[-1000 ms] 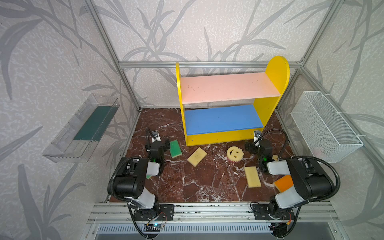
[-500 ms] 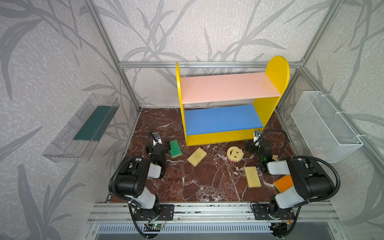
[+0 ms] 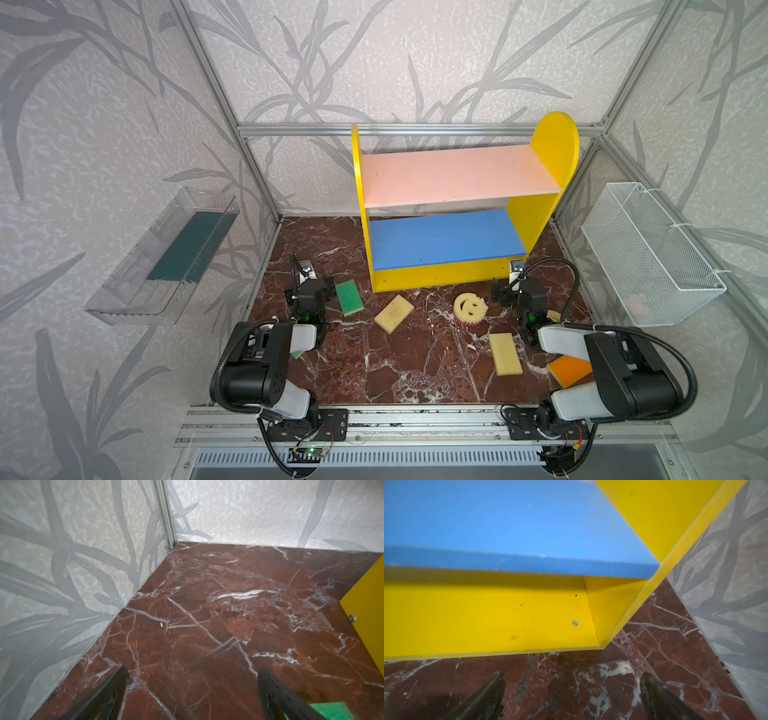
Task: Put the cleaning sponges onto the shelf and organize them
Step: 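Raise both arms from rest and move toward the sponges on the floor, then close the right gripper on the yellow smiley sponge while the left hovers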
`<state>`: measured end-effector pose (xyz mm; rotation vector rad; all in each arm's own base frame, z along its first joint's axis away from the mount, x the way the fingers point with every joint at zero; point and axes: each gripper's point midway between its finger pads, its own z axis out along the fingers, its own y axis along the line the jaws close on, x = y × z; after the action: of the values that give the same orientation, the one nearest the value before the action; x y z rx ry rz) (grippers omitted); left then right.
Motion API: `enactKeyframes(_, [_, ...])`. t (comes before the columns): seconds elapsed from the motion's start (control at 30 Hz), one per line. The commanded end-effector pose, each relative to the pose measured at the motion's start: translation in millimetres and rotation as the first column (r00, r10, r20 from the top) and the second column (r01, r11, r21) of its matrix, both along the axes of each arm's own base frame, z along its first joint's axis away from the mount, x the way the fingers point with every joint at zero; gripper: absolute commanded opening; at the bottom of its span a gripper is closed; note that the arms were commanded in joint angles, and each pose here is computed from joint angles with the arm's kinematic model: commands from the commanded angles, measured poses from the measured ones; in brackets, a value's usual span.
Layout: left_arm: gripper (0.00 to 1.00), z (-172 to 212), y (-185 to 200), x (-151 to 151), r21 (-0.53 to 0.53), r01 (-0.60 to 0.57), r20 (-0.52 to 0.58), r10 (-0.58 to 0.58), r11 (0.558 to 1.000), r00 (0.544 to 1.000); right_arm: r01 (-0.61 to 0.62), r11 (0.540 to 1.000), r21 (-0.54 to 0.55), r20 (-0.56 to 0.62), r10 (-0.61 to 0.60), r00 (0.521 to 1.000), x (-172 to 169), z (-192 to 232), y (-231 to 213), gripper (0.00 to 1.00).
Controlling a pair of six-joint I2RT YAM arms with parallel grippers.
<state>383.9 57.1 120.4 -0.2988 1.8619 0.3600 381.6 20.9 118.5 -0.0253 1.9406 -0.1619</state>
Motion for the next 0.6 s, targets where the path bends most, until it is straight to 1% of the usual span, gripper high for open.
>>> enactKeyframes(0.0, [0.99,27,2,-6,-0.012,-0.036,-0.008,0.036,0.999,0.999,0.122,0.989,0.089,-0.039,-0.119,0.992,-14,25,-15,0.99])
enactKeyframes(0.1, [0.99,39,-5,-15,-0.036,-0.038,-0.047,0.037,0.999,0.998,0.126,0.973,0.193,-0.022,-0.124,0.992,-31,43,-12,1.00])
enactKeyframes(0.17, [0.99,50,-7,-24,-0.042,-0.063,-0.071,0.060,0.997,0.996,0.108,0.960,0.259,-0.010,-0.109,0.994,-41,55,-8,0.99])
enactKeyframes(0.23, [0.98,61,-8,-33,-0.080,-0.094,-0.092,0.086,0.992,0.992,0.050,0.942,0.331,-0.011,-0.049,0.999,-49,61,5,0.96])
enactKeyframes(0.27, [0.98,65,-16,-35,-0.103,-0.053,-0.107,0.042,0.993,0.993,0.033,0.929,0.369,-0.036,-0.021,0.999,-56,61,11,0.95])
enactKeyframes(0.3, [0.98,69,-25,-39,-0.145,-0.021,-0.100,0.006,0.989,0.995,0.019,0.918,0.396,-0.062,0.006,0.998,-61,59,17,0.94])
enactKeyframes(0.37, [0.98,77,-35,-50,-0.203,-0.006,-0.085,-0.012,0.979,0.996,0.025,0.898,0.440,-0.117,0.029,0.993,-72,52,23,0.91])
enactKeyframes(0.47, [0.99,91,-45,-72,-0.256,0.014,-0.060,-0.030,0.967,0.998,0.037,0.865,0.501,-0.198,0.073,0.978,-89,40,32,0.83])
enactKeyframes(0.57, [0.99,104,-62,-93,-0.317,0.070,-0.046,-0.089,0.946,0.995,0.044,0.844,0.534,-0.261,0.115,0.958,-101,34,40,0.75])
